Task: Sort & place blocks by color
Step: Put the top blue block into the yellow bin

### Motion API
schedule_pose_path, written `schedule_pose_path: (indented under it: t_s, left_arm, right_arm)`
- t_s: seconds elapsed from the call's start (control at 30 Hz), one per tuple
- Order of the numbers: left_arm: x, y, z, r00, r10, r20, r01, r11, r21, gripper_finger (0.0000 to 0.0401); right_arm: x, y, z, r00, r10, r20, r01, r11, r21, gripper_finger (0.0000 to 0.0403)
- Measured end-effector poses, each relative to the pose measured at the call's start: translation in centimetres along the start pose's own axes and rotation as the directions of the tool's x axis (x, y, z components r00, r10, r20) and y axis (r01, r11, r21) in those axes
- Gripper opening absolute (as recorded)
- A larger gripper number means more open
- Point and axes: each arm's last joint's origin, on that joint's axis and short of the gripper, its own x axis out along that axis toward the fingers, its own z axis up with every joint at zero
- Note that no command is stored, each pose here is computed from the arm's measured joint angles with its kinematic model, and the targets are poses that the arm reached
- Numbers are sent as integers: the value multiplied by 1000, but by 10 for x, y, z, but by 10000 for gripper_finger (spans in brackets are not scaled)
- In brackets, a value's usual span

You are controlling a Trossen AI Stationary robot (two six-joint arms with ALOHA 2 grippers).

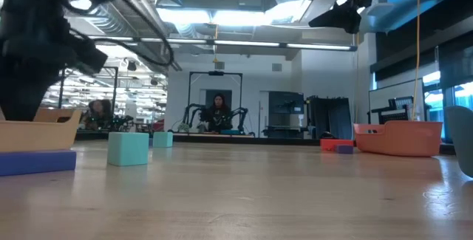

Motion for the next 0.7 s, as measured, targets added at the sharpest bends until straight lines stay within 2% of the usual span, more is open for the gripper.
schedule_pose_path:
  t_s: [0.23,0.3,0.37,0.43,0.5,0.6,0.7]
  left_arm:
    - [-50,24,-2,975,-220,3,220,974,63,179]
    - [-71,32,0,947,-314,74,309,948,71,179]
    - [-92,41,4,893,-405,196,390,914,110,179]
    - [-112,46,11,796,-490,355,454,871,186,180]
    - [-129,50,20,673,-542,503,463,839,286,179]
    - [-151,50,36,461,-589,664,390,807,445,178]
    - [-166,50,55,292,-600,745,287,798,530,177]
  right_arm:
    - [0,0,1,1000,5,12,-5,1000,0,338]
    - [0,1,2,1000,17,20,-17,1000,0,338]
    - [0,1,3,999,23,32,-23,1000,4,338]
    - [0,2,5,998,30,51,-30,1000,5,338]
    - [0,3,7,996,39,76,-39,999,8,338]
    - [-1,5,11,992,66,104,-67,998,11,338]
    - [-1,7,15,982,117,145,-123,992,34,338]
